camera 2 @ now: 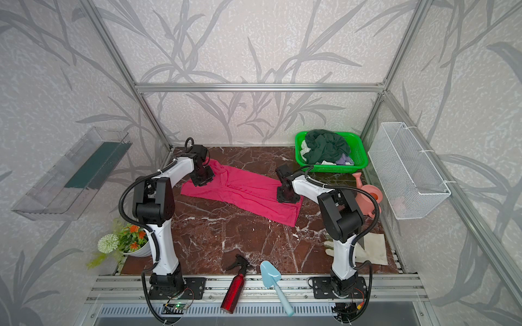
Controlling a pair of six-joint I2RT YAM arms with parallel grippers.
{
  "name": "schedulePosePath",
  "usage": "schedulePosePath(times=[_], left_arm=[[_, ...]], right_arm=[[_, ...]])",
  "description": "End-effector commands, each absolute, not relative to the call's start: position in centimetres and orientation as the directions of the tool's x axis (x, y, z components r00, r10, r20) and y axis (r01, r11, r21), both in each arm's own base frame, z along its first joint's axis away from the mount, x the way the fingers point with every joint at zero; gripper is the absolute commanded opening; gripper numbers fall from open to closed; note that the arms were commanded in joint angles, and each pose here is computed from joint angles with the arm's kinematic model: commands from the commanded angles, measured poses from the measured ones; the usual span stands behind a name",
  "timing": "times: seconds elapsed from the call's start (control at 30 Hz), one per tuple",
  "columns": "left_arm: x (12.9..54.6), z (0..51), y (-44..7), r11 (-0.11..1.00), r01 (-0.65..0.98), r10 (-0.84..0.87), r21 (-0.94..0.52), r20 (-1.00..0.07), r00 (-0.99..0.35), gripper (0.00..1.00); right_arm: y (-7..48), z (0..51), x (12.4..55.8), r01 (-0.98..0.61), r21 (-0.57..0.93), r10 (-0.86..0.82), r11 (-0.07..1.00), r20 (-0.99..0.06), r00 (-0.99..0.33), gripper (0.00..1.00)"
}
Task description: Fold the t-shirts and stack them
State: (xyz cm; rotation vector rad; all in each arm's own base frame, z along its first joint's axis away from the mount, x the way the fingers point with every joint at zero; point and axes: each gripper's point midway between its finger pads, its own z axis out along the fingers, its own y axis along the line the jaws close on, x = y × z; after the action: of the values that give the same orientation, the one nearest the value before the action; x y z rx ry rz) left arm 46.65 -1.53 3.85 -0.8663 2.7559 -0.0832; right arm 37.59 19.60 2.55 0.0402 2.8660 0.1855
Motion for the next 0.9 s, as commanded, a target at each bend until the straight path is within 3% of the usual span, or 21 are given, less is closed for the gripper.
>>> schedulePosePath(times=[0.0, 0.23, 0.43, 0.7, 0.87], left_arm=[[46.1, 2.8, -0.6, 0.809, -0.581, -0.587, -0.084, -0.170, -0.792, 0.26], [49.1, 1.6, -0.7, 0.831, -0.552, -0.555, -0.069, -0.163, -0.816, 0.27], [54.1, 0.7, -1.6, 0.851, -0.514, -0.525, -0.104, -0.157, -0.837, 0.26], [61.6, 0.5, -5.7, 0.830, -0.400, -0.506, -0.389, -0.220, -0.834, 0.30], [64.1, 1.4, -7.0, 0.793, -0.349, -0.522, -0.500, -0.262, -0.812, 0.33]], right_arm=[[19.4, 1.5, 37.3, -0.013, 0.123, 0.016, 0.992, -0.233, -0.972, 0.41], [20.3, -0.3, 33.4, -0.036, 0.208, -0.008, 0.978, -0.134, -0.991, 0.41], [24.1, -0.4, 29.9, -0.102, 0.299, -0.080, 0.949, -0.086, -0.993, 0.41], [33.0, 1.0, 26.6, -0.200, 0.436, -0.187, 0.877, -0.073, -0.980, 0.41], [39.2, 1.2, 24.4, -0.251, 0.486, -0.252, 0.837, -0.065, -0.966, 0.40]])
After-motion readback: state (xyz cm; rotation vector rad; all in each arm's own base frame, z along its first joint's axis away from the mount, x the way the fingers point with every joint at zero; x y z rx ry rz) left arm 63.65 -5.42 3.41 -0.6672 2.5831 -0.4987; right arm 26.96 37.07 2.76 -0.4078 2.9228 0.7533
